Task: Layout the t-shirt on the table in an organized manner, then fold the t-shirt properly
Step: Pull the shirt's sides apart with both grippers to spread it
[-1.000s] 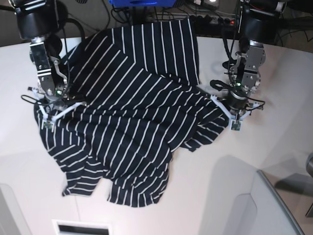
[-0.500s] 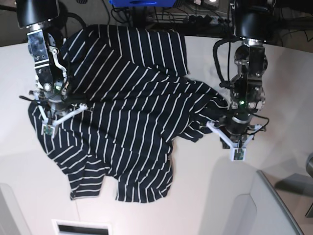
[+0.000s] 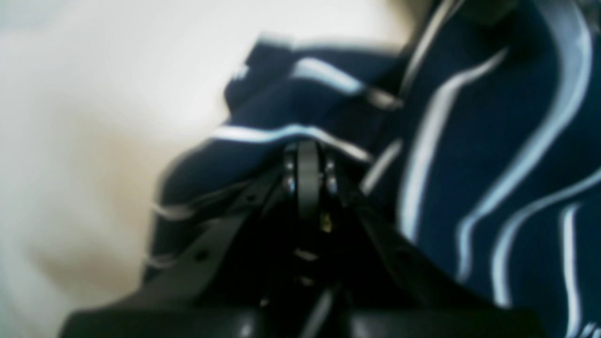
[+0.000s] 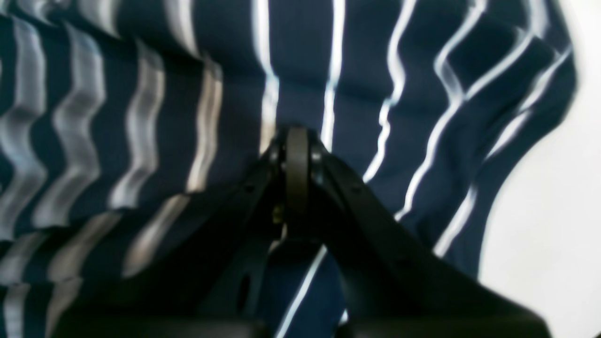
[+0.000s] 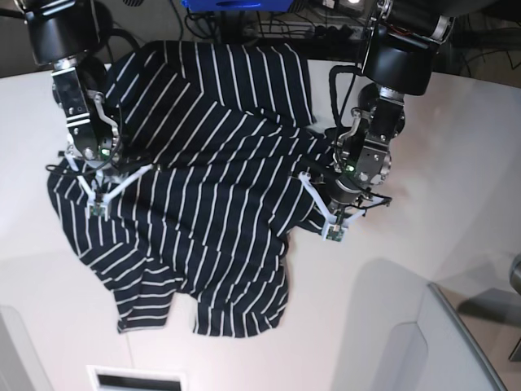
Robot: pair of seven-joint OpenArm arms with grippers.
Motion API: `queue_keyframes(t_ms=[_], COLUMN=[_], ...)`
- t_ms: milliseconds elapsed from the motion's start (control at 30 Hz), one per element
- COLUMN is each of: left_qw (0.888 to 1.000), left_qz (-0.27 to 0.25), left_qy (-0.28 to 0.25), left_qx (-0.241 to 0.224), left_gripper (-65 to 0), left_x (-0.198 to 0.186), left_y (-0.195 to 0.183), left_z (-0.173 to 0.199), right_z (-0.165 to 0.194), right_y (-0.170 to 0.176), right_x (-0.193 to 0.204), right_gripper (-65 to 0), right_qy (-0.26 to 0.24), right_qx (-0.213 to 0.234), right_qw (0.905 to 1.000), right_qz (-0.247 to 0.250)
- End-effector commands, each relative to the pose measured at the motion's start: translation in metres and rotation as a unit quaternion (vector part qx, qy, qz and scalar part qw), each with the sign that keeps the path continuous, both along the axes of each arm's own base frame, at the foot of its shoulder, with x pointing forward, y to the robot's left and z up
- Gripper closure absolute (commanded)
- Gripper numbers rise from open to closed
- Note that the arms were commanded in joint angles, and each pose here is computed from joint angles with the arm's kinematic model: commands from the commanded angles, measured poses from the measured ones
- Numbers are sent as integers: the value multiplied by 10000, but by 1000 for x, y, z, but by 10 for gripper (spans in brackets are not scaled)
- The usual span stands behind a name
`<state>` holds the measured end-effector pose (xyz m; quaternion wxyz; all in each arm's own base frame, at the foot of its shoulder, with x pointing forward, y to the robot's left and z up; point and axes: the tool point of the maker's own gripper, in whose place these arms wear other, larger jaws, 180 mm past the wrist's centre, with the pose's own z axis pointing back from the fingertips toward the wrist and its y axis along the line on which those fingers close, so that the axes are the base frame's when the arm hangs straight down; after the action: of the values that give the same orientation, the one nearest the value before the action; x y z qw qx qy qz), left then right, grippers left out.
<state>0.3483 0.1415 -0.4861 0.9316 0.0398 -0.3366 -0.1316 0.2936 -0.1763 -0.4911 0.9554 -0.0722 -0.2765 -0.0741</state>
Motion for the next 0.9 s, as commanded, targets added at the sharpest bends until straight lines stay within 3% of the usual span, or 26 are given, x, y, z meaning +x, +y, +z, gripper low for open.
queue_keyframes(t_ms=[0,133,267,433,633,733,867], left_qw=[9997,9973,9914,9845,9829,9814,9769], left_qz=[123,629,1198,1653,1611,1473,1384], left_qy=[-158,-199,-157,-248,-727,-1137,-1606], left_qx=[151,315,500,531,508,467,287], left_gripper=[0,0,0,0,0,0,0], left_x=[9,-3,-21,-44,-51,-40,-23], left_y=[20,74,129,160,156,146,126], left_z=[9,7,9,16,50,79,109], right_z=[4,-5,-2,0,14,40,62], right_y=[-7,-24,-53,-54,-32,-9,16], right_x=[11,14,17,16,15,19,19], right_gripper=[0,0,0,0,0,0,0], right_qy=[-18,168,151,115,-180,-597,-767], right_qx=[-66,-219,-233,-244,-34,91,317], right_qw=[10000,9994,9965,9931,9941,9955,9955], right_qz=[-54,-209,-793,-1143,-1065,-730,-459])
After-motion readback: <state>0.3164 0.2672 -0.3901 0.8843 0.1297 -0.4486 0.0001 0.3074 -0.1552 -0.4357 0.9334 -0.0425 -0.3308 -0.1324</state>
